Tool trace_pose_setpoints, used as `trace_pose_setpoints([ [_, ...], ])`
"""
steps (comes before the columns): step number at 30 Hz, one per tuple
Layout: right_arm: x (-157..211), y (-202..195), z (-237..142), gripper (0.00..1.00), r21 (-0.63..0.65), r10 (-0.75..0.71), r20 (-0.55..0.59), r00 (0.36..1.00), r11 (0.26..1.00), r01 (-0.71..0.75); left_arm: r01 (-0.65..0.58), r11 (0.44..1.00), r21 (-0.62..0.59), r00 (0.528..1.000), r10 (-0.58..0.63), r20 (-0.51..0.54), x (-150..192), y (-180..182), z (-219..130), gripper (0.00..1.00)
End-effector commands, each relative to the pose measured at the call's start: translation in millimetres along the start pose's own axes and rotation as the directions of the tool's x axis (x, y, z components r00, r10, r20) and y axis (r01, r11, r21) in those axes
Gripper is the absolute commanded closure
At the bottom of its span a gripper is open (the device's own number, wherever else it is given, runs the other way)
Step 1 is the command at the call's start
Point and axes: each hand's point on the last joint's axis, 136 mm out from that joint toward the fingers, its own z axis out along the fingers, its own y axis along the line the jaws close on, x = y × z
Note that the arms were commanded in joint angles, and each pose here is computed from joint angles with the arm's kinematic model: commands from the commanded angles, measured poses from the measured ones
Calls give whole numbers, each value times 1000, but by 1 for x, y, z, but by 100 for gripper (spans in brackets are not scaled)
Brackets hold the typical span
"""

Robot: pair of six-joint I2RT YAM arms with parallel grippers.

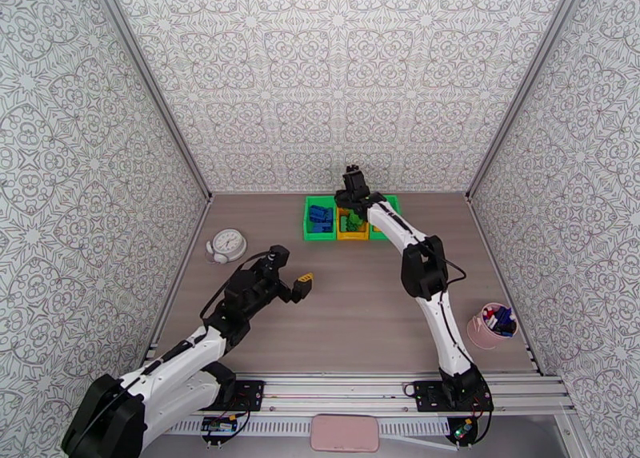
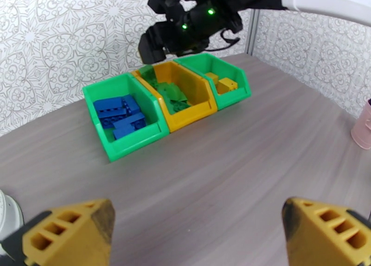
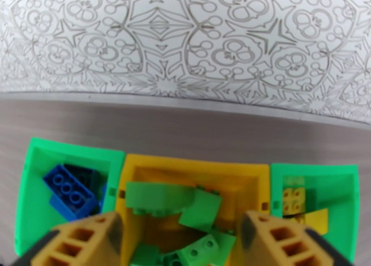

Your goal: Sort the legos into containers by color

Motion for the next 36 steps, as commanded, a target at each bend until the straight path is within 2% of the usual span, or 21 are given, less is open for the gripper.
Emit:
trace_pose_setpoints([
  [1, -18, -7, -34, 23, -1, 20, 51, 999, 1000, -20, -6, 999, -38, 1000, 6, -10, 5, 10, -7, 0],
  [6, -2, -16, -64, 14, -36, 42, 77, 996, 999, -40, 1, 984, -178, 1000, -4, -20, 14, 36, -21, 0],
  [9, 10, -25, -87, 9, -43, 36, 95, 995, 999, -32, 4, 955, -296, 1000, -11, -23, 17, 60, -32, 0],
  [12, 22, -44, -111, 5, -8, 5, 126, 992, 1000, -4, 60, 908, -415, 998, -46, 44, 8, 90, -47, 0],
  [14, 35, -61, -125, 4, 18, -10, 135, 991, 1000, 8, 10, 900, -435, 1000, -1, 21, 5, 100, -51, 0],
  [17, 57, -94, -140, 2, 59, -20, 132, 991, 998, 13, -10, 859, -511, 1000, 19, 14, 1, 122, -58, 0],
  [23, 90, -169, -169, 1, 217, -26, 150, 988, 976, -7, -27, 822, -568, 1000, 23, -13, 18, 163, -56, 0],
  [29, 116, -221, -191, 0, 337, -6, 184, 983, 940, -58, -30, 793, -608, 999, 6, -42, 45, 184, -53, 0],
  [36, 139, -242, -188, 0, 327, -6, 288, 958, 940, -92, -5, 796, -605, 1000, 13, 9, 45, 198, -49, 0],
])
